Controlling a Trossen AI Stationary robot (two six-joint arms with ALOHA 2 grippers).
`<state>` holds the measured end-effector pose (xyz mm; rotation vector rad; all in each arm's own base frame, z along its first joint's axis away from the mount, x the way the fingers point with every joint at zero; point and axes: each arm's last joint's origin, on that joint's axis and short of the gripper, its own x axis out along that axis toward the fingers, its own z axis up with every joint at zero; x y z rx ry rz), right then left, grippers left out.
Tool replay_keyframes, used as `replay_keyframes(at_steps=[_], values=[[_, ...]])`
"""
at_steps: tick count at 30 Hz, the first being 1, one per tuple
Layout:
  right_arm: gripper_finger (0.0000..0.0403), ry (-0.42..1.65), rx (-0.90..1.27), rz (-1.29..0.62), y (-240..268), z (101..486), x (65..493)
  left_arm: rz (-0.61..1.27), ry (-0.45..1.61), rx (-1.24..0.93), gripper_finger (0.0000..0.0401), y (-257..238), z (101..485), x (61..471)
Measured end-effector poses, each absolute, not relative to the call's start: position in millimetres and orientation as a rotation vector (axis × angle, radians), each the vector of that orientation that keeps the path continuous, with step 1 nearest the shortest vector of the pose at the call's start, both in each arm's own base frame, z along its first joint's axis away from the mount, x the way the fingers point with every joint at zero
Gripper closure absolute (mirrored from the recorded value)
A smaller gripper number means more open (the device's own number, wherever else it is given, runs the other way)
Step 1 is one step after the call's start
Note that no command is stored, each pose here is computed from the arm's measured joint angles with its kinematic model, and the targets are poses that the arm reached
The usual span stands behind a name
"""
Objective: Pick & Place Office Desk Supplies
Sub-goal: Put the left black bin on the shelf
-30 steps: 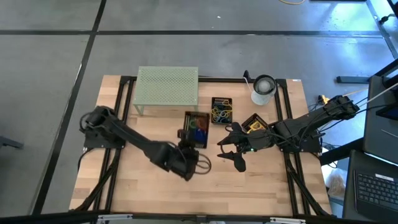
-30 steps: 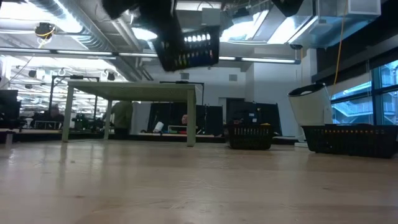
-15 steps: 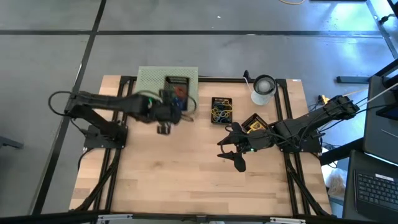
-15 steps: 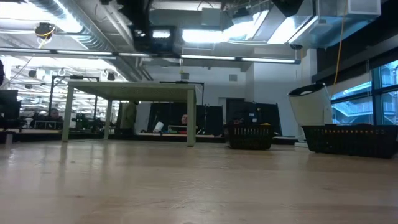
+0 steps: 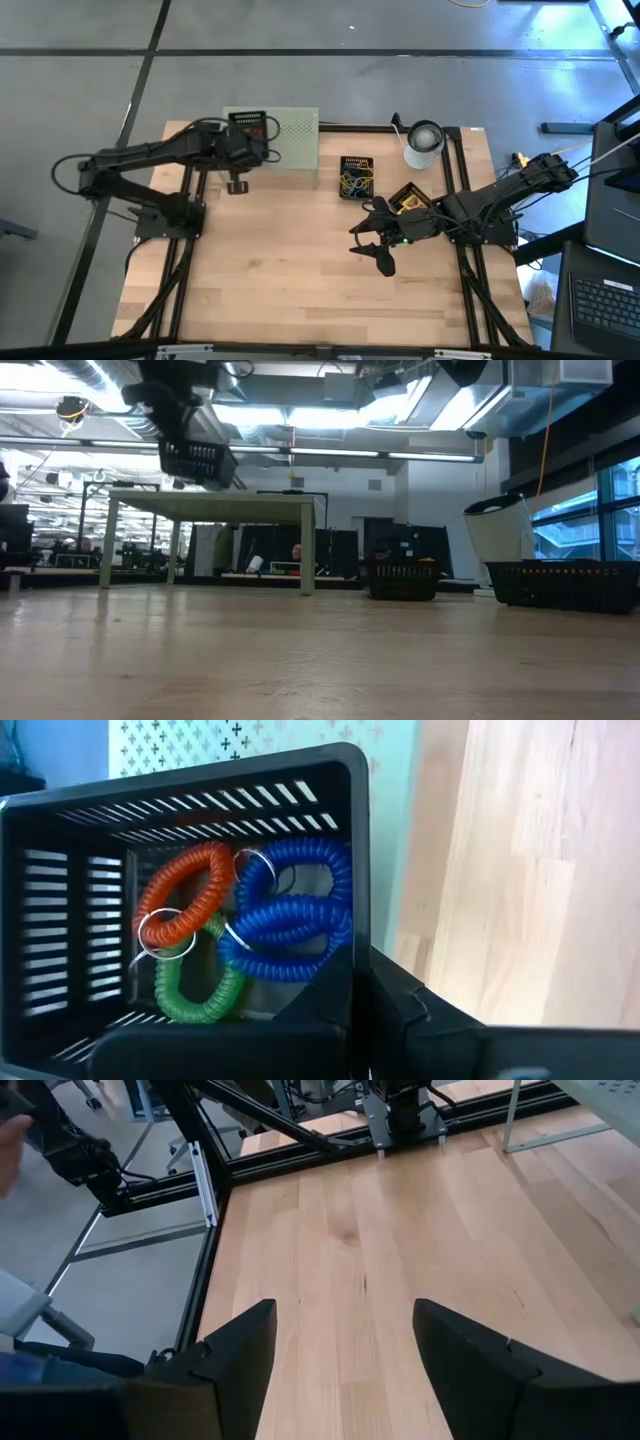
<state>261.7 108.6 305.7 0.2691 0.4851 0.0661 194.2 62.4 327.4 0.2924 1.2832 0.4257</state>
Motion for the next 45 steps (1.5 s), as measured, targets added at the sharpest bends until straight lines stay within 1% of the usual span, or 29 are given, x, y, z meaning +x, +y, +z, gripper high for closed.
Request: replay_keyframes(at_steps=[3,8,14,21,35,41,45], values=[[0.0166,0.485,0.269,0.066,109,306,262,0.436,1.253,0.287,0.0397,63,318,180],[0.0166,0.485,0.269,0.066,109,306,262,0.453,1.270,0.268,0.0394,63,307,158],[0.0166,0.485,0.269,0.066,109,306,262,0.466,1.285,0.281,0.0394,68,309,143],[0.0166,0.485,0.269,0.066,109,306,262,0.454,1.314,0.232,0.0393,75,307,137],[0.0165,0.485,0.269,0.066,109,306,262,0.424,1.367,0.252,0.0391,85,306,130],[0.0165,0.485,0.269,0.066,109,306,262,0.445,1.363,0.233,0.0374,85,306,130],[0.0165,0.485,0.269,0.067,109,306,262,0.486,1.350,0.189,0.0349,85,306,130]])
